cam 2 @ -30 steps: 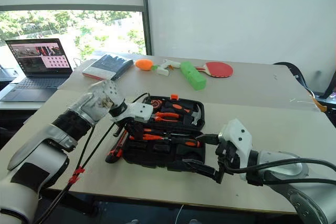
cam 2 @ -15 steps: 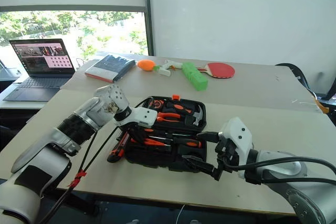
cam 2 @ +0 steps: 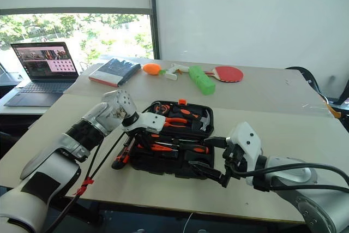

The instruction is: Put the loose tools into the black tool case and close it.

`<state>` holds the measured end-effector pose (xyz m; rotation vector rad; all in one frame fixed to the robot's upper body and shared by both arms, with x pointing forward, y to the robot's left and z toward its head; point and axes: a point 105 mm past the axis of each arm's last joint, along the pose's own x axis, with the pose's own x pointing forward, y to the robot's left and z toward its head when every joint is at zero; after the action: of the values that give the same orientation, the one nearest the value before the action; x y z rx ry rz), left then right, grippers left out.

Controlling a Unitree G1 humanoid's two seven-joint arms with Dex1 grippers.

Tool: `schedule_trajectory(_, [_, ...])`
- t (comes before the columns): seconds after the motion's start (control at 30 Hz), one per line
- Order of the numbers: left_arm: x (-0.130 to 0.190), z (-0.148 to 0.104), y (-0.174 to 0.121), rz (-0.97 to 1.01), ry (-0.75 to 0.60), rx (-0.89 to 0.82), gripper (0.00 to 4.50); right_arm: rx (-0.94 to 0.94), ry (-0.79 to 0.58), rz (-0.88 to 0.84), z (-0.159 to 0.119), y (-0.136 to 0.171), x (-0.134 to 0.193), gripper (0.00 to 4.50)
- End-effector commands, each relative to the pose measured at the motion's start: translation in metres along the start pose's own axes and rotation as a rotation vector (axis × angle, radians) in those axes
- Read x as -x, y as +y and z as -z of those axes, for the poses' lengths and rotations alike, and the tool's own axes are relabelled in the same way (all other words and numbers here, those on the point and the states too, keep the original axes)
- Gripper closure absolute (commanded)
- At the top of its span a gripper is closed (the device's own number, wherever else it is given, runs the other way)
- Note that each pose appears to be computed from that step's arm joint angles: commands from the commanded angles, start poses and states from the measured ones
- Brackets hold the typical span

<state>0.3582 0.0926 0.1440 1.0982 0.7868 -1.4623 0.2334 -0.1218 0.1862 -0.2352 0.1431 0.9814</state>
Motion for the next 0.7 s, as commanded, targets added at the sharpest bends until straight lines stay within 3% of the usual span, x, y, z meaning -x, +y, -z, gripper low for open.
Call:
schedule_trajectory(0.03, [0.007, -0.008, -0.004, 0.014, -0.036, 0.023, 2.97, 0.034, -0.038, 0.010, -0.008, -0.001, -0.002, 0.00])
schedule_trajectory(0.17, [0.033, -0.029, -0.010, 0.025, -0.122, 0.040, 1.43, 0.036, -0.041, 0.001, -0.008, -0.001, -0.004, 0.00])
schedule_trajectory(0.3, [0.053, -0.030, -0.013, 0.002, -0.120, 0.021, 0.06, 0.034, -0.043, 0.001, -0.007, -0.003, -0.005, 0.00])
schedule_trajectory(0.5, [0.051, -0.016, 0.002, -0.073, -0.100, 0.011, 0.06, 0.032, -0.046, 0.000, -0.007, -0.004, -0.006, 0.00])
schedule_trajectory(0.53, [0.046, -0.013, 0.003, -0.076, -0.089, 0.000, 0.59, 0.032, -0.046, -0.002, -0.006, -0.004, -0.006, 0.00])
schedule_trajectory(0.57, [0.042, -0.010, 0.003, -0.076, -0.084, -0.005, 0.75, 0.033, -0.045, -0.003, -0.006, -0.003, -0.006, 0.00])
schedule_trajectory(0.7, [0.031, -0.007, 0.008, -0.092, -0.109, 0.014, 2.17, 0.037, -0.042, -0.005, -0.006, -0.004, -0.005, 0.00])
